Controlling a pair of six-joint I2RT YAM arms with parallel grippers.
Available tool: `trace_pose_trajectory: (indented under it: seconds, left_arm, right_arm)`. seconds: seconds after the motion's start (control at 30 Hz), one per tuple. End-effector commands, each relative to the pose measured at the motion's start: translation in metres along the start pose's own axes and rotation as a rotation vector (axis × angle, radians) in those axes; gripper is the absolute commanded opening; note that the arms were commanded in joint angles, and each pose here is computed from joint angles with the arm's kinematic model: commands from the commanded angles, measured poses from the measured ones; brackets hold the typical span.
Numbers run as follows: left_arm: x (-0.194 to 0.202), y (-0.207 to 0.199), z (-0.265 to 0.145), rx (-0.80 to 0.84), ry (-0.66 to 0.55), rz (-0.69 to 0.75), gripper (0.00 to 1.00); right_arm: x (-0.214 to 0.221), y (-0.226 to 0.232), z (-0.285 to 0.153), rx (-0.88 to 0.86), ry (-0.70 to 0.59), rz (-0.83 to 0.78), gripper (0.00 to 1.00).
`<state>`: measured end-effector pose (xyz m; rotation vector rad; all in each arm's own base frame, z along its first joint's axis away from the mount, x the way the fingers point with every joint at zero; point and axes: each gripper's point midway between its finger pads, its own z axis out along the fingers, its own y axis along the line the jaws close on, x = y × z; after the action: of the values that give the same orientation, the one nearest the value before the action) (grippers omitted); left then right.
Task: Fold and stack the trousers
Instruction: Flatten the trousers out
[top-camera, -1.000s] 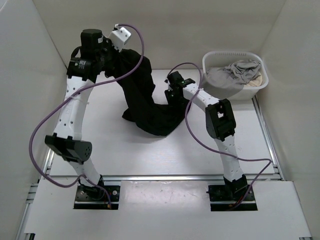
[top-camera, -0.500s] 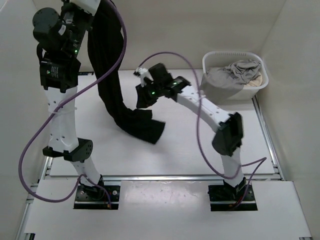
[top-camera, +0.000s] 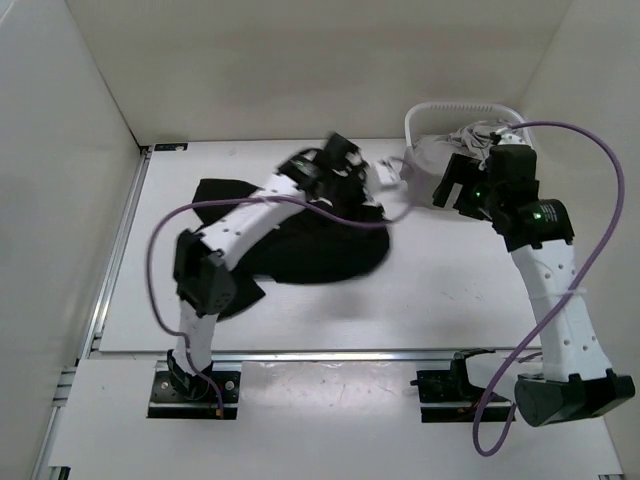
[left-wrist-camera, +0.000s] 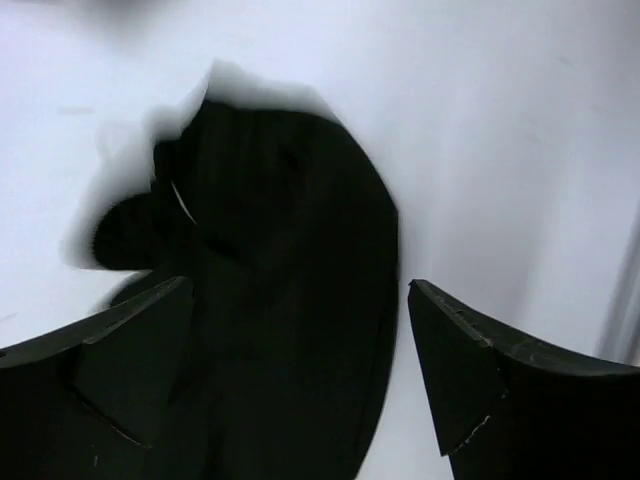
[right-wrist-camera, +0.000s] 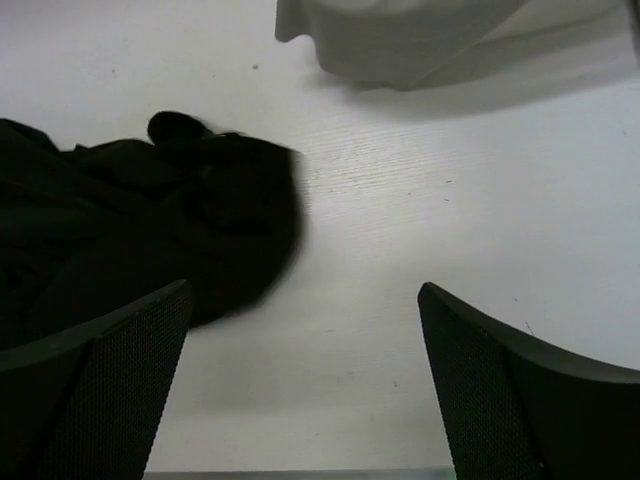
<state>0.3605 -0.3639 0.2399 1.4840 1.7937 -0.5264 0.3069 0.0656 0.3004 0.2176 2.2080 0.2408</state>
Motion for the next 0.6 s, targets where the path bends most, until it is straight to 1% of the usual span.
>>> trace_pose_trajectory:
  seconds: [0.0,0.07,0.1,0.13,0.17,0.2,0.23,0.27,0.3,0.33,0.37,0.4,0.43,0.47,0.5,0.57]
  left_arm:
    - [-0.044,-0.038,-0.033,0.017,-0.052,0.035,1.0]
    - [-0.048,-0.016,-0.044,-0.109,-0.033,0.031,1.0]
    - [-0.047,-0.009,-0.058,-0.169,-0.022,0.054,1.0]
    - [-0.038,-0.002,-0.066,-0.223,0.015,0.068,1.0]
    - [0.002,0.009,-0.066,-0.291,0.143,0.069,1.0]
    - [0.013,0.011,-0.088,-0.338,0.163,0.059,1.0]
    - [0.034,0.013,-0.094,-0.364,0.205,0.031,1.0]
    - [0.06,0.013,-0.102,-0.391,0.253,-0.03,1.0]
    - [0.114,0.007,-0.115,-0.393,0.342,-0.107,1.0]
    - [0.139,0.004,-0.122,-0.405,0.371,-0.157,1.0]
    - [0.164,0.0,-0.128,-0.418,0.4,-0.206,1.0]
    - [0.224,-0.011,-0.137,-0.417,0.521,-0.286,1.0]
    - [0.24,-0.013,-0.152,-0.457,0.526,-0.314,1.0]
    - [0.264,-0.017,-0.161,-0.477,0.571,-0.353,1.0]
    - [0.304,-0.021,-0.174,-0.52,0.645,-0.426,1.0]
    - [0.331,-0.027,-0.189,-0.564,0.679,-0.485,1.0]
  right_arm:
    - [-0.01,-0.015,-0.012,0.071,-0.042,0.016,0.98]
    - [-0.007,-0.011,-0.008,0.049,-0.023,0.015,0.98]
    - [-0.001,-0.01,-0.005,0.039,-0.003,0.014,0.98]
    - [0.008,-0.004,0.0,0.008,0.035,0.027,0.98]
    - [0.016,-0.001,0.007,-0.015,0.066,0.027,0.98]
    - [0.019,0.005,0.011,-0.049,0.074,0.039,0.98]
    - [0.04,0.003,0.028,-0.048,0.144,0.039,0.97]
    - [0.05,0.007,0.035,-0.055,0.174,0.056,0.96]
    - [0.055,0.008,0.043,-0.061,0.187,0.069,0.93]
    - [0.064,0.009,0.054,-0.065,0.216,0.08,0.92]
    - [0.081,0.01,0.064,-0.071,0.258,0.081,0.92]
    - [0.089,0.013,0.077,-0.067,0.281,0.091,0.92]
    - [0.099,0.011,0.084,-0.047,0.31,0.094,0.92]
    - [0.104,0.011,0.09,-0.036,0.328,0.11,0.92]
    - [0.115,0.008,0.102,-0.013,0.364,0.142,0.93]
    - [0.111,0.015,0.117,-0.03,0.338,0.183,0.95]
